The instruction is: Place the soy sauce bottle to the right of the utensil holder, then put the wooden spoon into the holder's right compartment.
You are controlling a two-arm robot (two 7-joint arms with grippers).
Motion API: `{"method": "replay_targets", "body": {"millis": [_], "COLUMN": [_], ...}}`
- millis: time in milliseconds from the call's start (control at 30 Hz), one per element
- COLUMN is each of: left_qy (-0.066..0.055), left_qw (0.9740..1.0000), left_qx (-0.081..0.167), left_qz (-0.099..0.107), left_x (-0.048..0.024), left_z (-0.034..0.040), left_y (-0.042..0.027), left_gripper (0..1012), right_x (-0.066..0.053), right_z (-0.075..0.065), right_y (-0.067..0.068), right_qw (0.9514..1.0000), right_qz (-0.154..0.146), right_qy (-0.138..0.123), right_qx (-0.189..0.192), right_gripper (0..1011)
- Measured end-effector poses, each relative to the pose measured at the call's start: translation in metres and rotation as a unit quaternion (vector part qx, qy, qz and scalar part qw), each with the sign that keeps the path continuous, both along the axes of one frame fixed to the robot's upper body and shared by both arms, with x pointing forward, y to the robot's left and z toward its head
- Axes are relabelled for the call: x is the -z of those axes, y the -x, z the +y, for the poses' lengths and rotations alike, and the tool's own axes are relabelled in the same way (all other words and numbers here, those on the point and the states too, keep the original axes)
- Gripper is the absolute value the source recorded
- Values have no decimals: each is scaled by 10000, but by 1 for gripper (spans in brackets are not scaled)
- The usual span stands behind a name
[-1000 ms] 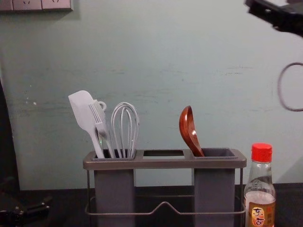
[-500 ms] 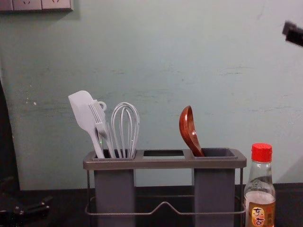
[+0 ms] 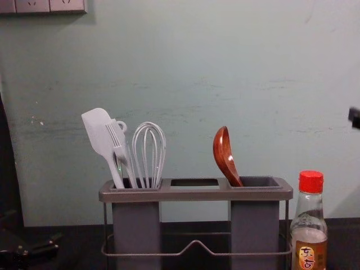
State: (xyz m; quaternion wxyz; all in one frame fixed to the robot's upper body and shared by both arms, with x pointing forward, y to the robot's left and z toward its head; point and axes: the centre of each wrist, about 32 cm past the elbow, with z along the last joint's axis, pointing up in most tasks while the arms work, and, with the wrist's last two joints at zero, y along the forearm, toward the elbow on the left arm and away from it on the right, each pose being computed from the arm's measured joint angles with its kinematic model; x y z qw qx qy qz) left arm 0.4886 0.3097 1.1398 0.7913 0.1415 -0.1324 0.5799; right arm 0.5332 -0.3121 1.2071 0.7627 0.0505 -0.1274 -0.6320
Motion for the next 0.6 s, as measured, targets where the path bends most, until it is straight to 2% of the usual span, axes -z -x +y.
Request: {"method": "replay_targets", "body": {"millis": [200,333,600], "left_qy": [0,0,0], "left_qw": [10000,10000,10000], "left_qx": [0,0,0], "left_qz": [0,0,0], "left_x": [0,0,0], "left_z": [0,0,0], "left_y": [0,0,0], "left_gripper": [1000,1000,1000], "right_x": [143,219,317], "right_z": [-29,-18,56], "right_y": [0,4,10], "right_qw": [9990,9963,9909], "right_qz": [429,818,1214], "right_qy": [105,247,574], "right_qx": [88,87,-23], "right_gripper": [1002,1002,1002]}}
